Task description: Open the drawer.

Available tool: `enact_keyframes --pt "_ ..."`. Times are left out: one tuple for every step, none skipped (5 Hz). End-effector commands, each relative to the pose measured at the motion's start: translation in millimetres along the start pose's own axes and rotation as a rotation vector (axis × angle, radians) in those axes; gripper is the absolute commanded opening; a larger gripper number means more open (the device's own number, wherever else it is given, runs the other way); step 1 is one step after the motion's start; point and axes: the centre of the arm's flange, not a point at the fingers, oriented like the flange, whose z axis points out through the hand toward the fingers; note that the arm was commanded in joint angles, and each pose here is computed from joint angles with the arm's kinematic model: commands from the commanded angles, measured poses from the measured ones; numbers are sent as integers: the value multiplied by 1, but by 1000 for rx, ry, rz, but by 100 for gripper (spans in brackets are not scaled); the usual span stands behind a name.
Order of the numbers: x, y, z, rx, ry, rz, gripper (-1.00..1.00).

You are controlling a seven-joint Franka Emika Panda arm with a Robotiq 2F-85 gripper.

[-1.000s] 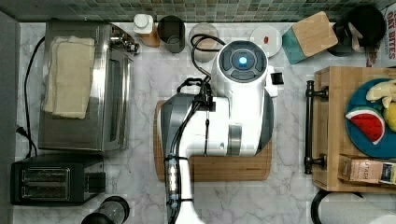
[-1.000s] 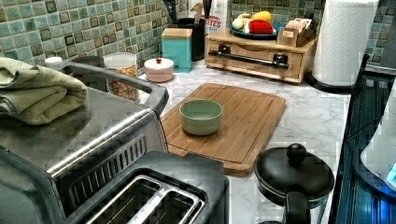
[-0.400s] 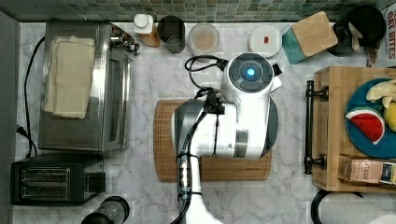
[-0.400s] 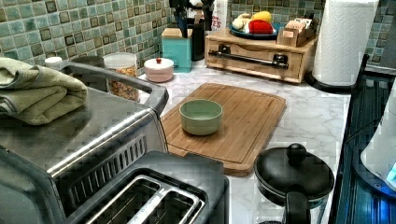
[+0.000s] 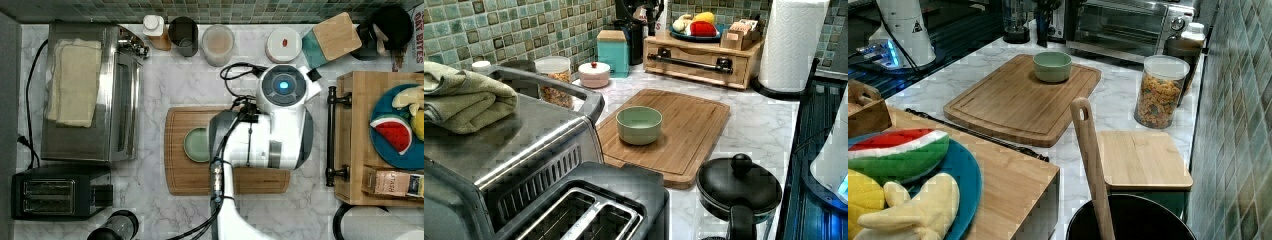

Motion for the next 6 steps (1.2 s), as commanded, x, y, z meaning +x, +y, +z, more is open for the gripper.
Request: enact_keyframes --pt "9 113 26 22 37 -113 100" --pt "17 141 37 34 44 -134 100" --pt "21 160 49 45 38 -142 100" --pt "16 168 54 32 50 -121 100" --pt "18 173 56 10 57 -139 100" --pt "22 178 68 19 56 -168 100"
